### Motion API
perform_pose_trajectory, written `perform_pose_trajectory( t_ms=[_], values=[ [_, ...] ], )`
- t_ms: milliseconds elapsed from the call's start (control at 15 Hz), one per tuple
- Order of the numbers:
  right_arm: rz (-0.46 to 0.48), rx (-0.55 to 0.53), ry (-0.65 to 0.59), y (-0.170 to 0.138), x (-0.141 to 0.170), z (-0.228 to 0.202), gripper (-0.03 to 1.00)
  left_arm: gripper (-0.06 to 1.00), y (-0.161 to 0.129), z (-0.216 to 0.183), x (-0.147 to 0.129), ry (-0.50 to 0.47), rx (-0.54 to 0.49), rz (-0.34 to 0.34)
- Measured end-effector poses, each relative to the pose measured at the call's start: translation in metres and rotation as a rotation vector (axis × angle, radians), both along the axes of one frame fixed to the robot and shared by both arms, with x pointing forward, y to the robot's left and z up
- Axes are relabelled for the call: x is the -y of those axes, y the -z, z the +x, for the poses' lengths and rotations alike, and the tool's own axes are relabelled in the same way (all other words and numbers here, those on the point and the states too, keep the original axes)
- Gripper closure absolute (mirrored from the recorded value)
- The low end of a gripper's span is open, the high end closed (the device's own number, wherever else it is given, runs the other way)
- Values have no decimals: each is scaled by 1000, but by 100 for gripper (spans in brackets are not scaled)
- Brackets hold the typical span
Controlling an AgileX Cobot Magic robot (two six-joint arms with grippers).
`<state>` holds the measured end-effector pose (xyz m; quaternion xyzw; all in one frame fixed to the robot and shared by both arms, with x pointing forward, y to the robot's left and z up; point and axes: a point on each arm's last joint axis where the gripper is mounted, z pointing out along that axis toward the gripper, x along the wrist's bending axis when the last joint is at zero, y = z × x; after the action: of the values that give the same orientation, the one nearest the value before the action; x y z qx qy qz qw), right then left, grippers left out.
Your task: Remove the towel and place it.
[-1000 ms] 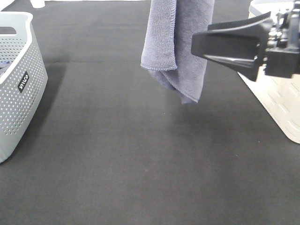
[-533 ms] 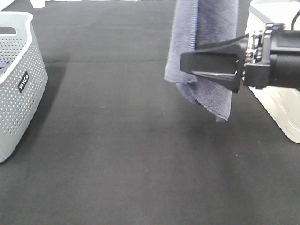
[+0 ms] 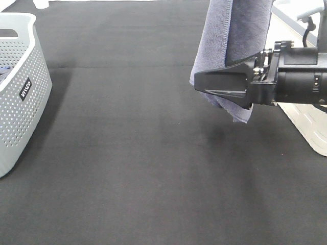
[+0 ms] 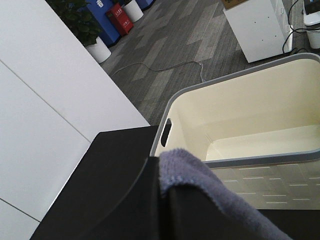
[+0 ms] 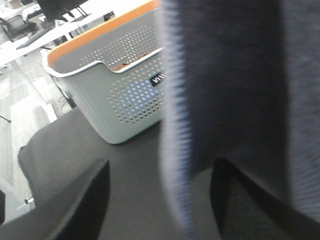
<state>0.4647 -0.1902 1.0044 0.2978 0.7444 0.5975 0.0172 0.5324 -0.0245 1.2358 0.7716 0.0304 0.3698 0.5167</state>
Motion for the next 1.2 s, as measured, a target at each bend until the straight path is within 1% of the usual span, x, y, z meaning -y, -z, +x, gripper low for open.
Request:
perform_pose_trajectory(
  t_ms=[133, 267, 333, 400, 467, 533, 600, 667, 800, 867, 1000, 1067, 1200],
  values=[
    [-24, -8, 24, 4, 1, 4, 48, 94, 0, 0, 0, 1, 0, 0],
    [-36, -9, 36, 4, 2, 5, 67, 94, 0, 0, 0, 1, 0, 0],
    [-33, -15, 38, 4, 2, 5, 79, 94, 0, 0, 0, 1, 1, 1],
    [-12, -64, 56, 5, 2, 5, 89, 94, 0, 0, 0, -2, 6, 9],
    [-3, -102, 65, 5, 2, 5, 96, 94, 3, 2, -3, -11, 7, 45],
    [-8, -122, 63, 6, 2, 4, 96, 94, 4, 3, -4, -15, 2, 64],
    [-12, -168, 57, 6, 2, 4, 96, 94, 8, 5, -7, -25, -16, 99],
    [-34, -206, 36, 5, 1, 2, 96, 94, 12, 9, -11, -42, -34, 135],
    [-87, -275, -8, -7, 1, -1, 96, 94, 18, 18, -22, -91, -79, 181],
    [-140, -309, -26, -15, 2, -1, 96, 94, 20, 23, -28, -116, -97, 204],
    [-294, -373, -46, -29, 7, 2, 96, 94, 25, 27, -36, -147, -144, 246],
    [-376, -402, -30, -38, 11, 6, 96, 94, 27, 26, -38, -152, -173, 259],
    [-549, -429, 43, -65, 23, 16, 96, 94, 34, 24, -41, -158, -231, 324]
  ],
)
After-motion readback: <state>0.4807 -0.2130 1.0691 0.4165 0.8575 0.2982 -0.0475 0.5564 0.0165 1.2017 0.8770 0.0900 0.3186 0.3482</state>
